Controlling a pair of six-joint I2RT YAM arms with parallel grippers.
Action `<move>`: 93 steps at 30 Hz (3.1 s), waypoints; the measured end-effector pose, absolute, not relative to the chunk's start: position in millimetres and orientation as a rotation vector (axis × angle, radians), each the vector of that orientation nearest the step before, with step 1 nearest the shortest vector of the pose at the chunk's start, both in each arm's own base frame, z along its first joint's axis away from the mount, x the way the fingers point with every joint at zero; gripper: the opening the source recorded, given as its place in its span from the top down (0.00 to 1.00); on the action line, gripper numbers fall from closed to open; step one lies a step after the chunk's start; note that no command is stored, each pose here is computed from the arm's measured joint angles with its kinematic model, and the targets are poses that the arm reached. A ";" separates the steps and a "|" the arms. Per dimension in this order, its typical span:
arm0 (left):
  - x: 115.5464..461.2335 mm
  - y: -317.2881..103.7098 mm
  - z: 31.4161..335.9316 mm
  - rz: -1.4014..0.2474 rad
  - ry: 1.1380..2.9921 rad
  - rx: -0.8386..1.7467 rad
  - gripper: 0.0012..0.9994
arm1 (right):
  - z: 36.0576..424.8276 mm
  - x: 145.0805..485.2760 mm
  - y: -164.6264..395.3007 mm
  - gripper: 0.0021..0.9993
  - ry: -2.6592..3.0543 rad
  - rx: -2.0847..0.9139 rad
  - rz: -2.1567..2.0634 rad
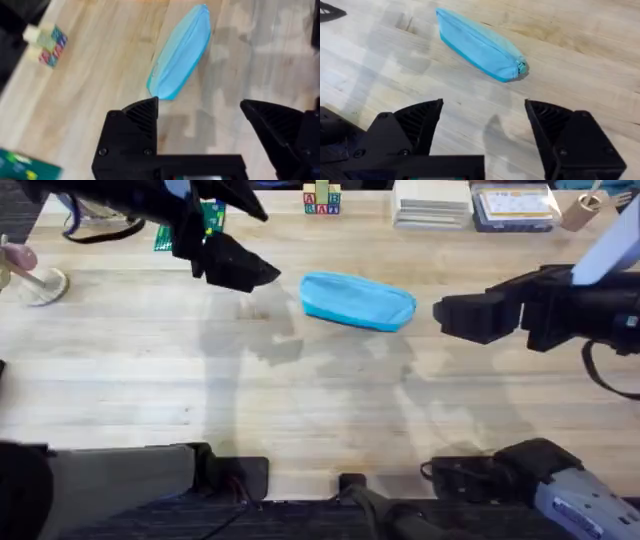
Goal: Unzip the bag, pick up the pens from the table one at a time and place them inside, then zip the bag closed.
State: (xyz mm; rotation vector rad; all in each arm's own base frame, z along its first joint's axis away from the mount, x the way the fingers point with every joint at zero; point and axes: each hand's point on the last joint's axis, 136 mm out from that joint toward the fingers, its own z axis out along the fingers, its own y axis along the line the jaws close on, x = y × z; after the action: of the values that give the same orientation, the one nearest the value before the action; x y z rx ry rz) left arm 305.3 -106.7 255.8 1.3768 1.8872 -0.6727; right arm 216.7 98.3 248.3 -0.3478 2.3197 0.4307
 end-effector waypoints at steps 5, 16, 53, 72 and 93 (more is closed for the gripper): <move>303.7 -101.3 254.3 -0.735 2.106 1.162 0.00 | 248.3 216.7 98.3 0.00 2.320 -0.348 0.431; 305.2 -97.6 250.8 -0.828 2.321 0.866 0.00 | 248.3 216.7 98.3 0.00 2.320 -0.348 0.431; 246.9 -77.3 185.5 -0.511 2.494 0.422 0.00 | 230.0 193.7 104.4 0.00 2.391 -0.522 0.412; 220.7 -123.1 172.4 -0.421 2.560 0.479 0.00 | 215.9 166.9 97.9 0.00 2.230 -0.547 0.410; 212.1 -125.1 162.7 -0.446 2.494 0.388 0.00 | 218.2 167.3 100.7 0.00 2.238 -0.491 0.457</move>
State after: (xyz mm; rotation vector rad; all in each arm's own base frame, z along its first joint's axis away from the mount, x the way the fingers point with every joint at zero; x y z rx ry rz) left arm 212.1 -125.1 162.7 0.3881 2.4938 -0.4458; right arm 167.3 100.7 218.2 -0.4913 2.2376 0.4569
